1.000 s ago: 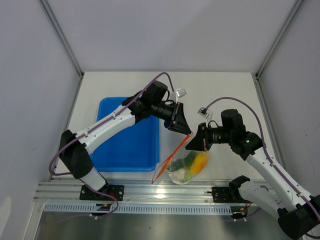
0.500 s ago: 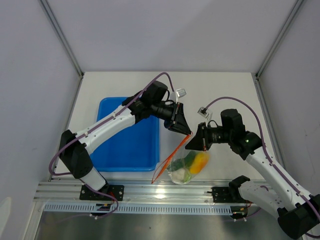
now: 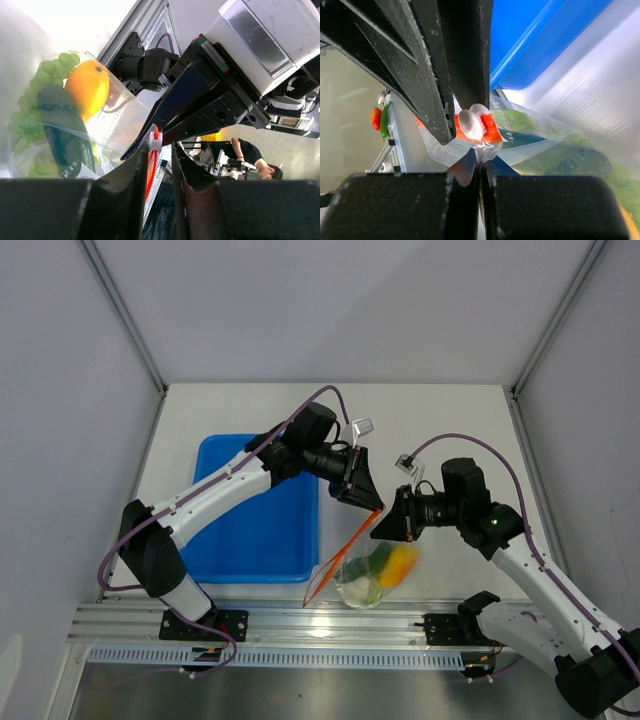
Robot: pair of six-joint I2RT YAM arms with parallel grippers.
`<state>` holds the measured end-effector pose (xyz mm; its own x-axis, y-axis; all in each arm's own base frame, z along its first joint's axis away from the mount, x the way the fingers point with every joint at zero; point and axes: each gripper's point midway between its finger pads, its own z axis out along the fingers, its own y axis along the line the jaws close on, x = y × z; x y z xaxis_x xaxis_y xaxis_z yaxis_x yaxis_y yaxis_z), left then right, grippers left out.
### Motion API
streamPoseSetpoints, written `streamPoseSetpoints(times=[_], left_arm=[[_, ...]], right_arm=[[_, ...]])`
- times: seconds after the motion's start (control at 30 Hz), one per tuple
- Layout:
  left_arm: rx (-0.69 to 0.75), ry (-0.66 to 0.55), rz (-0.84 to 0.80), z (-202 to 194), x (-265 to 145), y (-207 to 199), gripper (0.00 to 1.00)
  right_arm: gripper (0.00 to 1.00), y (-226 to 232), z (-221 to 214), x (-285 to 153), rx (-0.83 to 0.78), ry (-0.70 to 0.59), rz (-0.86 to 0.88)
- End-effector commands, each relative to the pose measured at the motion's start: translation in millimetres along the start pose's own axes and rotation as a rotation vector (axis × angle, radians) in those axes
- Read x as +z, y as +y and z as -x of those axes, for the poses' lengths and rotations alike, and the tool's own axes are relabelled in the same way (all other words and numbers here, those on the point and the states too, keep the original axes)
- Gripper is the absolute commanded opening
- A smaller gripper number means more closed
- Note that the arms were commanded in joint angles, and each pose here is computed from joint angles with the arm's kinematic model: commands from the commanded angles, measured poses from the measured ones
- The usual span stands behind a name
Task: Place the food in the zip-top bag and seal the zipper
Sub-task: Zip the zipper food storage bag at the center of the board.
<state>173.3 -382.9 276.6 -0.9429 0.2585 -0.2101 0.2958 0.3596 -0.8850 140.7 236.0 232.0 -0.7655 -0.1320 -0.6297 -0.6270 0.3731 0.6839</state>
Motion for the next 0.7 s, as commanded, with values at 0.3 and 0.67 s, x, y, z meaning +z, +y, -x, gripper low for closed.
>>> streamPoseSetpoints(times=[0.3,0.67], left_arm=[[0.039,0.003,-0.021,-0.5,0.3,-8.6,0.17],[0.022,0.006,-0.007,0.6,2.7,-5.5,0.23]], right_arm=[[0.00,15.0,16.0,-4.2,-0.048,-0.038,0.041],[0.00,15.4,15.3,-4.3,-0.045,-0.029,0.042]])
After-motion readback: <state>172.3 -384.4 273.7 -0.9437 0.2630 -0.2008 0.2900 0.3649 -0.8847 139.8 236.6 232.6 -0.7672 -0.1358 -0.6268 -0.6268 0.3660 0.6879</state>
